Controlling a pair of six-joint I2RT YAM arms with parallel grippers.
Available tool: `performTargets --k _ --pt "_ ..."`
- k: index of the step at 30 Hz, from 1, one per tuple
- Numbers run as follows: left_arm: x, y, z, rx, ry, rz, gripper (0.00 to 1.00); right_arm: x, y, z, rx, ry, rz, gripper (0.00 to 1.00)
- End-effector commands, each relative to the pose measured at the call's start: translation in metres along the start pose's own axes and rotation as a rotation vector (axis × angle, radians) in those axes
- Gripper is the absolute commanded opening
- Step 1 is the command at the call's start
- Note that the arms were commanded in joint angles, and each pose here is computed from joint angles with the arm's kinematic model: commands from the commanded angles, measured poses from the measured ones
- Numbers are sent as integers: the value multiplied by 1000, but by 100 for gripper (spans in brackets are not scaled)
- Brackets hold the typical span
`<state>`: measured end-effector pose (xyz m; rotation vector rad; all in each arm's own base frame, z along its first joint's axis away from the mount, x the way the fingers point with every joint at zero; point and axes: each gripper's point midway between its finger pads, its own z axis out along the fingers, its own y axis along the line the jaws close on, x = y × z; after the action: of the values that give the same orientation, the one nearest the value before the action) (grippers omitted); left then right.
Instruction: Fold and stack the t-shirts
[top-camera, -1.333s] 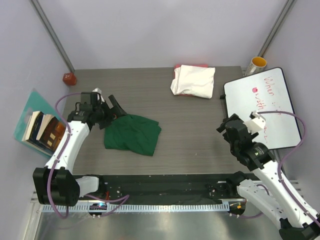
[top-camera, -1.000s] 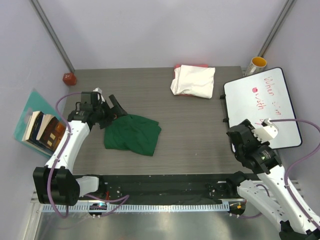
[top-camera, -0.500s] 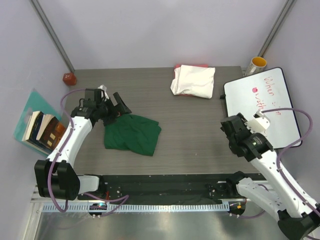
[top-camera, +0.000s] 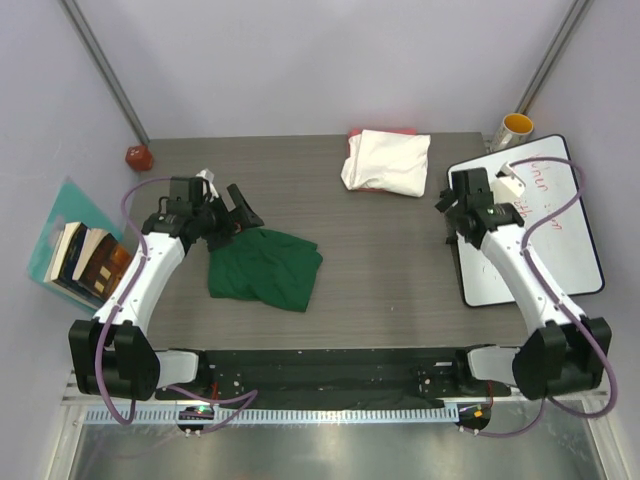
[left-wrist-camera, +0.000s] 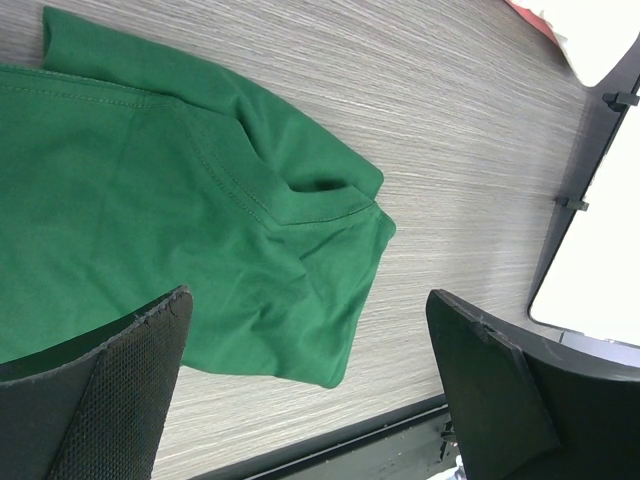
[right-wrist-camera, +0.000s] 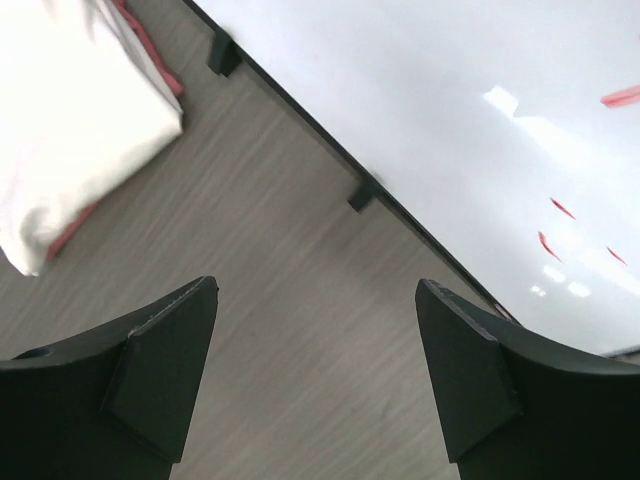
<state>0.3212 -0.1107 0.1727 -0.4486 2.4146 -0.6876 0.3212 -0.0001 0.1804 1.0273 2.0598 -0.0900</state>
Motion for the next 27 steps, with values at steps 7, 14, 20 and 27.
performTargets --k 7,14,20,27 --pt "-9 -11 -7 38 -39 48 100 -48 17 24 -45 -87 63 87" --pt "-9 -9 -3 33 -22 54 100 -122 4 44 -6 -131 60 87" --pt "-8 -6 1 25 -14 55 100 -169 -5 43 25 -181 65 87" --pt "-4 -1 7 14 2 60 100 -186 -27 19 85 -222 6 88"
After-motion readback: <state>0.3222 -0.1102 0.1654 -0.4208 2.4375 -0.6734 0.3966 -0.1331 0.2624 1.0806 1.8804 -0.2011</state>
